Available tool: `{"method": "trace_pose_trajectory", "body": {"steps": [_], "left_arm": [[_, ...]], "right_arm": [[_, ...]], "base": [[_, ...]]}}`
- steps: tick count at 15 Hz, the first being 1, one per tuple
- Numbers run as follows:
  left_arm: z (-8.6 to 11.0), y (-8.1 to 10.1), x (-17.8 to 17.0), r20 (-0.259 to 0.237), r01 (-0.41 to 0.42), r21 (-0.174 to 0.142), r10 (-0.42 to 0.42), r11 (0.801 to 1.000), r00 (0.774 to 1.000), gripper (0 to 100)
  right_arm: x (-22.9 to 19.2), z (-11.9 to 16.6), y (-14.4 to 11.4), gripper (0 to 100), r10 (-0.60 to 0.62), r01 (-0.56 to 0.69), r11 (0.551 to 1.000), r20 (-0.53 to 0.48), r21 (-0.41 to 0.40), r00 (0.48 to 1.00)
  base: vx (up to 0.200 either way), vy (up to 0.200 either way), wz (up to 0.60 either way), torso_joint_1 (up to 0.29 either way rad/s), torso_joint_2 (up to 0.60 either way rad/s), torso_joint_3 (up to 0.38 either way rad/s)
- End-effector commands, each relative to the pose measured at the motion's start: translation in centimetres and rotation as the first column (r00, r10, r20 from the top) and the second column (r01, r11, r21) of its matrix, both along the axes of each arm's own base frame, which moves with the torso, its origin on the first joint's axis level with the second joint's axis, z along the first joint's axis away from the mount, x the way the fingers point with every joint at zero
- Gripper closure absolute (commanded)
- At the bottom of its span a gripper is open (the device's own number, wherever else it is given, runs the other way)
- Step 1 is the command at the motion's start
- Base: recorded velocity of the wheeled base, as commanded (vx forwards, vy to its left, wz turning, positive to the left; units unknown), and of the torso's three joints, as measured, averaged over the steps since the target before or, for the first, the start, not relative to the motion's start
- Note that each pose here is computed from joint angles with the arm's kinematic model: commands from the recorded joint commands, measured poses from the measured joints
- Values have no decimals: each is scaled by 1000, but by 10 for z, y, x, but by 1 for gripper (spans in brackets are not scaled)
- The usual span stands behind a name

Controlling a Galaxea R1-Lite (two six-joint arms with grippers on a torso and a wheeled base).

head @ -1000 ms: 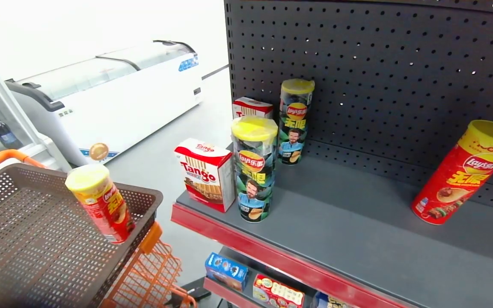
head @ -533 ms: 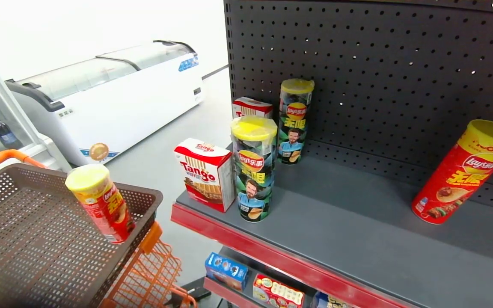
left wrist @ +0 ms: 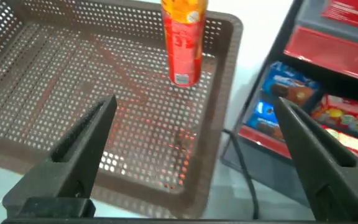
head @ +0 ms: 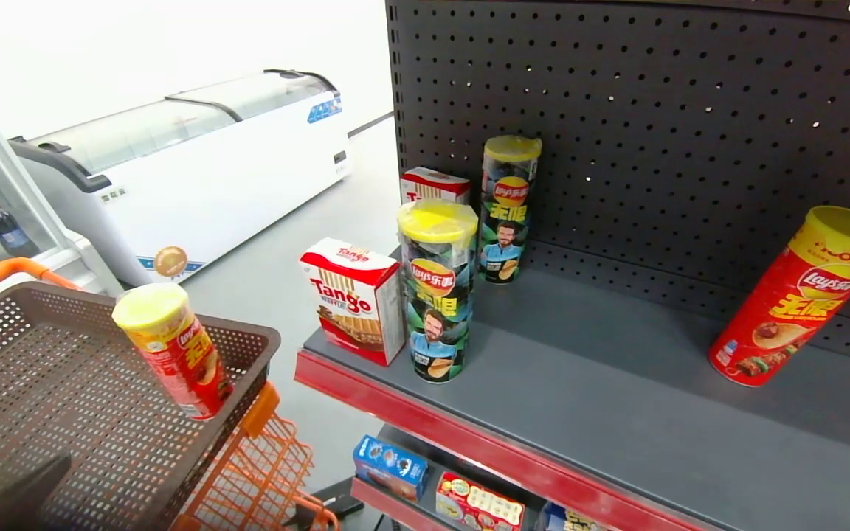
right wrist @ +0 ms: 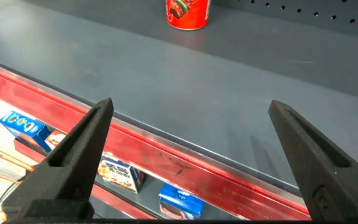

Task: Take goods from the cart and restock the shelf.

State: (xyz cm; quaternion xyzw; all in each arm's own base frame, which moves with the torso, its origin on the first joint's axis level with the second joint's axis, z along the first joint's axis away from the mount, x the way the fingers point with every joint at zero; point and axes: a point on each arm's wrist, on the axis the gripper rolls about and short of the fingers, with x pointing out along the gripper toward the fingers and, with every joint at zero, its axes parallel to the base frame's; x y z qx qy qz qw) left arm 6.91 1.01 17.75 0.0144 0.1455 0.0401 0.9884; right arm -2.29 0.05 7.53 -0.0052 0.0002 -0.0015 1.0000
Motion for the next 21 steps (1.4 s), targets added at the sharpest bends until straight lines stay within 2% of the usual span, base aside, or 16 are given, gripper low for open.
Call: {"method": "trace_pose_trajectory", "body": {"steps": [1,3,5,8,10,11,14,16,21], "left_arm": [[-17,13,47,-134,-39,9,40,999,990,0],[-27,18,69,-160,-45,32,49,999,986,0],[-35,22,91,-164,-43,32,47,999,985,0],[-52,30,132,-139,-43,26,46,999,989,0],[-71,34,150,-165,-33,15,36,999,986,0],[-78,35,159,-158,-30,18,32,999,987,0],[-93,38,180,-86,-26,29,28,999,996,0],[-102,37,193,-56,-15,34,17,999,998,0],[-113,35,211,9,1,44,-1,999,1000,0]], "right_arm": [[0,0,0,0,0,0,1000,-1,0,1000],[0,0,0,0,0,0,1000,-1,0,1000],[0,0,0,0,0,0,1000,-1,0,1000],[0,0,0,0,0,0,1000,-1,0,1000],[0,0,0,0,0,0,1000,-1,0,1000],[0,0,0,0,0,0,1000,-1,0,1000],[0,0,0,0,0,0,1000,-1,0,1000],[0,0,0,0,0,0,1000,-1,0,1000],[0,0,0,0,0,0,1000,-1,0,1000]], "base": [[0,0,0,0,0,0],[0,0,0,0,0,0],[0,0,0,0,0,0],[0,0,0,0,0,0],[0,0,0,0,0,0],[0,0,0,0,0,0],[0,0,0,0,0,0],[0,0,0,0,0,0],[0,0,0,0,0,0]]}}
